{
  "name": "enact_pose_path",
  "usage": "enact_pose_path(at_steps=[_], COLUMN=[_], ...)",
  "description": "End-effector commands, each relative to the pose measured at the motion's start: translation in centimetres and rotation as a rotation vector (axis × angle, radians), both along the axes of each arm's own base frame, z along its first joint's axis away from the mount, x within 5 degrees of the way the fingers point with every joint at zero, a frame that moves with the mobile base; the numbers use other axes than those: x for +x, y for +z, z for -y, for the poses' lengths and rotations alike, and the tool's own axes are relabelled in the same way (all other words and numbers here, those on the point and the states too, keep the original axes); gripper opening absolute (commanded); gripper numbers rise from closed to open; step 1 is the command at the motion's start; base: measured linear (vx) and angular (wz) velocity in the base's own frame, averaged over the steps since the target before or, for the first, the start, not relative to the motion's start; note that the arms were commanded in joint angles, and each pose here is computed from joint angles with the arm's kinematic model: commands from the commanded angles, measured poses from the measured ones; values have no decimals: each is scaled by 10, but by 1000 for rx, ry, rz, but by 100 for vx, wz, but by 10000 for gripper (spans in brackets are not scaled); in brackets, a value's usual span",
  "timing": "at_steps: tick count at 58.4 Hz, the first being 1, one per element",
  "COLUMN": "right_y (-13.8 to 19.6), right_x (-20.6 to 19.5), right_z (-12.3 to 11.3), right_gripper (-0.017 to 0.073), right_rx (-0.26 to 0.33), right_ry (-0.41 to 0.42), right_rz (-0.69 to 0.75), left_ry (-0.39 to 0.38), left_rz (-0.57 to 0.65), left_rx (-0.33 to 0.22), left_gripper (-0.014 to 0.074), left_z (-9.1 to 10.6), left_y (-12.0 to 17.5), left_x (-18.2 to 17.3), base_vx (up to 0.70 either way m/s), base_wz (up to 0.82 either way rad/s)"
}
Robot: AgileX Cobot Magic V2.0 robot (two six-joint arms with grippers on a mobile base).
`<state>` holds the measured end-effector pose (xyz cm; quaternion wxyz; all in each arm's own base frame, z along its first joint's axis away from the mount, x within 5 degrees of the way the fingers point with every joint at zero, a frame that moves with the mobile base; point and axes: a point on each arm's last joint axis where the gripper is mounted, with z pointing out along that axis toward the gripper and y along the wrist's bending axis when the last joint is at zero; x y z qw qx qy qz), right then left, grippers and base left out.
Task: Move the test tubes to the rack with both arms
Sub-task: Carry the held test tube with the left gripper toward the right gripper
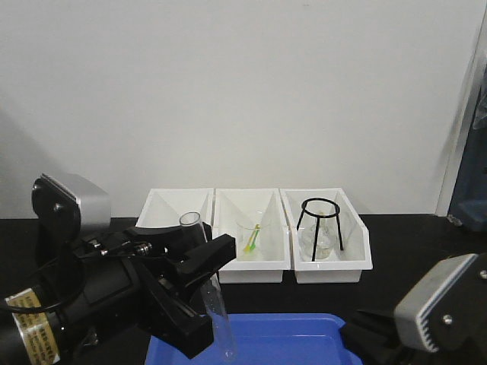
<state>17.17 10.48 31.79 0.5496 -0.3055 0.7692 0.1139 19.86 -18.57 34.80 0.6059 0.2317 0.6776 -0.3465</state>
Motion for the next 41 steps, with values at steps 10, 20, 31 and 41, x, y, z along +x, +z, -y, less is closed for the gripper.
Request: enact_pose_path(at_steps=[10, 20, 31, 41], right_y=[12, 9, 9, 9], right_x=[10, 9, 9, 9], right_z=[-27, -39, -39, -39], right_gripper=[-4, -4, 4, 60], right_rx=[88, 90, 95, 100], right_ry=[43, 82, 82, 80], right_rz=[127, 129, 135, 131], left_ry=[-163, -262, -276, -257], left_rz=[68, 65, 65, 89], left_rx=[-70, -51, -22, 17], left_gripper=[-20, -20, -20, -20], left_z=[7, 12, 12, 11], left_y=[20, 19, 17, 15], left_x=[-15, -23, -24, -23], base_vx=[0, 0, 0, 0], base_wz=[0, 0, 0, 0])
